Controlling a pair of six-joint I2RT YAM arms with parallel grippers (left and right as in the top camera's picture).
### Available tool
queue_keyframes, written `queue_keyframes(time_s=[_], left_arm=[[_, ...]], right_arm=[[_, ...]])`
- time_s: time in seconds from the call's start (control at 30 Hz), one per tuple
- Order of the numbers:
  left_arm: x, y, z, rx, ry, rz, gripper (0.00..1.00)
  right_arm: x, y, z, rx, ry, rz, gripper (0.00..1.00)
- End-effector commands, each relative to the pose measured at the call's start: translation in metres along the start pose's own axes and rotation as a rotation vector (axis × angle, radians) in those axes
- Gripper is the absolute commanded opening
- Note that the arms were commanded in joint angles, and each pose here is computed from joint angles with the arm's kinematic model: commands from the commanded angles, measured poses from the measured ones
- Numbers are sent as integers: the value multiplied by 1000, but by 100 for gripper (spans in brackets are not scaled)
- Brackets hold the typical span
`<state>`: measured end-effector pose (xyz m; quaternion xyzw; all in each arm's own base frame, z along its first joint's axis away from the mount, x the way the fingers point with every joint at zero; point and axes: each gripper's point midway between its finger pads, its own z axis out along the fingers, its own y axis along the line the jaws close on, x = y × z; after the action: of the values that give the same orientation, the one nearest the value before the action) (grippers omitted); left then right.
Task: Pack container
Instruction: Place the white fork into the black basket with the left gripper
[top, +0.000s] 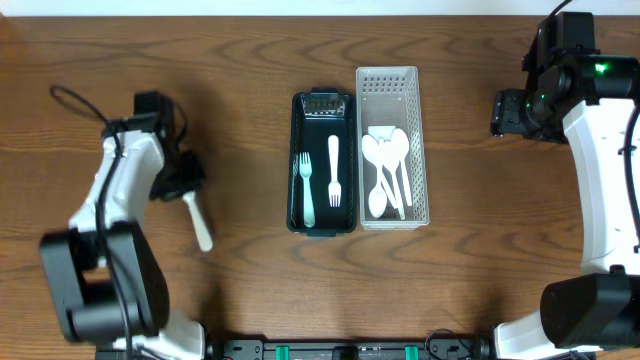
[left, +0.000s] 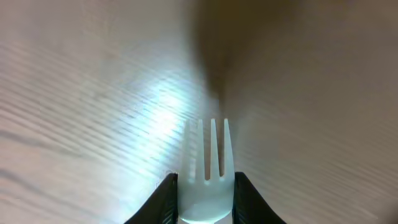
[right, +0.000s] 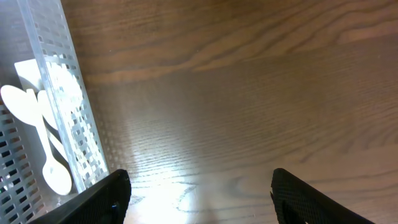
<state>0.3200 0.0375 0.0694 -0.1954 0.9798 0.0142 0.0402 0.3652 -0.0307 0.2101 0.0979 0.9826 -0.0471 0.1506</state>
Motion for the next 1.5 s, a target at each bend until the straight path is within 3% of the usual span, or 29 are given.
queue_keyframes(time_s=[0.0, 0.17, 0.3, 0.47, 0.6, 0.77, 0.83, 0.97, 1.13, 1.27, 1.47], left_arm=[[-14, -44, -73, 65, -174, 128, 6], [-3, -123, -149, 184, -336, 328, 6], [8, -190, -180, 305, -464, 465, 6], [27, -248, -163, 354, -467, 579, 6], [40, -273, -113, 303, -369, 643, 6], [44, -277, -55, 223, -253, 660, 7], [44, -276, -43, 206, -229, 661, 41], [42, -272, -36, 188, -213, 672, 65], [37, -260, -55, 183, -231, 715, 69], [28, -236, -114, 168, -307, 758, 74], [-31, -146, -218, 113, -575, 468, 77]], right_arm=[[-5, -4, -6, 12, -26, -2, 75], [-5, -4, -6, 12, -26, -2, 76], [-5, -4, -6, 12, -26, -2, 76], [-5, -4, -6, 12, -26, -2, 76], [-4, -4, -6, 12, -23, -3, 75], [-2, -5, -6, 13, -14, -4, 76], [-1, -5, -6, 14, -12, -4, 76], [-1, -5, -6, 14, -11, -4, 76], [-3, -5, -6, 13, -19, -11, 76], [-6, -4, -6, 12, -29, -21, 76], [-7, -4, -6, 11, -36, -27, 77]])
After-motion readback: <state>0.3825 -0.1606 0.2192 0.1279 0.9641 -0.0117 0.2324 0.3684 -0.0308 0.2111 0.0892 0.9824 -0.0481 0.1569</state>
